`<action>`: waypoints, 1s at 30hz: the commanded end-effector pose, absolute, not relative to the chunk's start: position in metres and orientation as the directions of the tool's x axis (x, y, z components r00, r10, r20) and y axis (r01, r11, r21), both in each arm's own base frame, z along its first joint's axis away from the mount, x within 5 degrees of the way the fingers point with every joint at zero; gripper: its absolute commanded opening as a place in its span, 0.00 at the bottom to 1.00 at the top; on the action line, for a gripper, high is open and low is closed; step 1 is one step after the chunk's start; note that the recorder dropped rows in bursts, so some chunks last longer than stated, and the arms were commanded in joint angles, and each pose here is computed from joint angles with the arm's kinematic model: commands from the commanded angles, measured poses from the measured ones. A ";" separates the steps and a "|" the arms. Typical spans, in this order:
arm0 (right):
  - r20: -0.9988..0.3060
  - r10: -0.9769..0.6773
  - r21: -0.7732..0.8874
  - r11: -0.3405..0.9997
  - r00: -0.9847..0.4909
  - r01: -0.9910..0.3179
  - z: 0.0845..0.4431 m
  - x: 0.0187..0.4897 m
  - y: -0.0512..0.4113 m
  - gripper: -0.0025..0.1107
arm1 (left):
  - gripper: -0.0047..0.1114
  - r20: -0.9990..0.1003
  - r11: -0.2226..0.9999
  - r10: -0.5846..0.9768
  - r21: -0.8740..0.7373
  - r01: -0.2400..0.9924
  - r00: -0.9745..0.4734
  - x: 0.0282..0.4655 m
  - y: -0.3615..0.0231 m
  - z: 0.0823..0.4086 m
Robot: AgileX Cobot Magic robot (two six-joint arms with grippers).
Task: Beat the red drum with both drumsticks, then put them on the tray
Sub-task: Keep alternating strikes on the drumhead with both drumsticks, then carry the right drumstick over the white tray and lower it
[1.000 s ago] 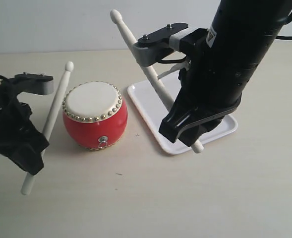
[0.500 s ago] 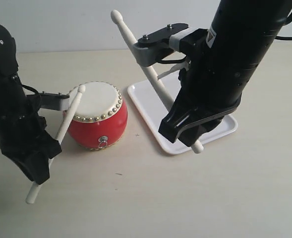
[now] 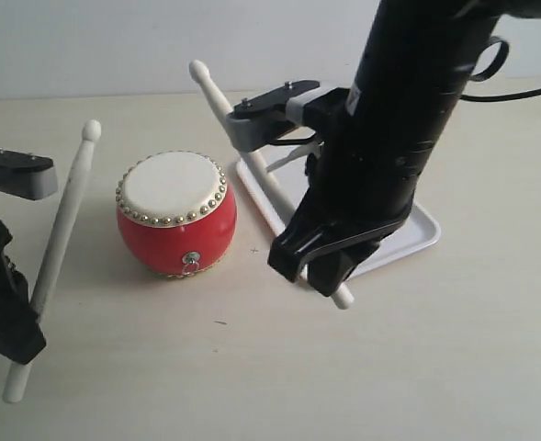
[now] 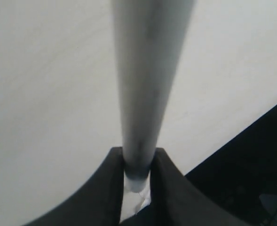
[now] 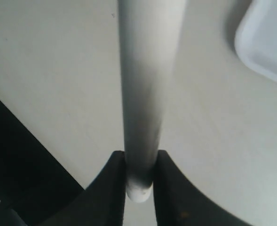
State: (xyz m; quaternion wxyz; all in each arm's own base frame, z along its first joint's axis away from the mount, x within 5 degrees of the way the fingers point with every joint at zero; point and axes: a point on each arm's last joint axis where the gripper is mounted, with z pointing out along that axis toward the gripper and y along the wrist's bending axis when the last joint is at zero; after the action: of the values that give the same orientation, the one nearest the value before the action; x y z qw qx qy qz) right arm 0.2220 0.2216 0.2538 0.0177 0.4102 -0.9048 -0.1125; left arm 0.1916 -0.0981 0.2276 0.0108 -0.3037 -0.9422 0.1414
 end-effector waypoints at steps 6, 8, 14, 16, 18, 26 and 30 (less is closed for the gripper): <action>0.130 -0.755 0.305 0.647 -0.643 -0.698 0.179 0.242 0.248 0.02 | 0.04 -0.061 0.796 0.542 -0.281 0.536 -0.838 0.168 -0.091 0.203; 0.162 -0.752 0.308 0.654 -0.639 -0.691 0.167 0.243 0.249 0.02 | 0.04 -0.056 0.799 0.537 -0.288 0.528 -0.842 0.166 -0.091 0.201; 0.003 -0.749 0.286 0.636 -0.663 -0.717 0.215 0.251 0.256 0.02 | 0.04 -0.069 0.797 0.532 -0.295 0.527 -0.844 0.166 -0.092 0.201; 0.008 -0.747 0.288 0.639 -0.665 -0.714 0.211 0.255 0.259 0.02 | 0.04 -0.078 0.799 0.529 -0.292 0.526 -0.845 0.167 -0.092 0.201; 0.123 -0.732 0.279 0.673 -0.670 -0.685 0.175 0.258 0.259 0.02 | 0.04 -0.081 0.797 0.531 -0.291 0.530 -0.843 0.167 -0.092 0.201; -0.121 -0.718 0.096 0.679 -0.686 -0.728 0.266 0.262 0.221 0.02 | 0.04 -0.107 0.797 0.521 -0.294 0.527 -0.847 0.169 -0.094 0.202; -0.178 -0.634 0.034 0.760 -0.752 -0.649 0.288 0.281 0.178 0.02 | 0.04 -0.130 0.794 0.515 -0.301 0.528 -0.847 0.171 -0.096 0.202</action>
State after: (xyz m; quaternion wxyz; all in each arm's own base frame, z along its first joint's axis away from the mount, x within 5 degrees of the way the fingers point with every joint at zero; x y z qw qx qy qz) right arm 0.2681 0.2048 0.2765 -0.0545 0.3751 -0.9227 -0.0704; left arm 0.1714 -0.0929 0.2010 -0.0090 -0.2740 -0.9491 0.1549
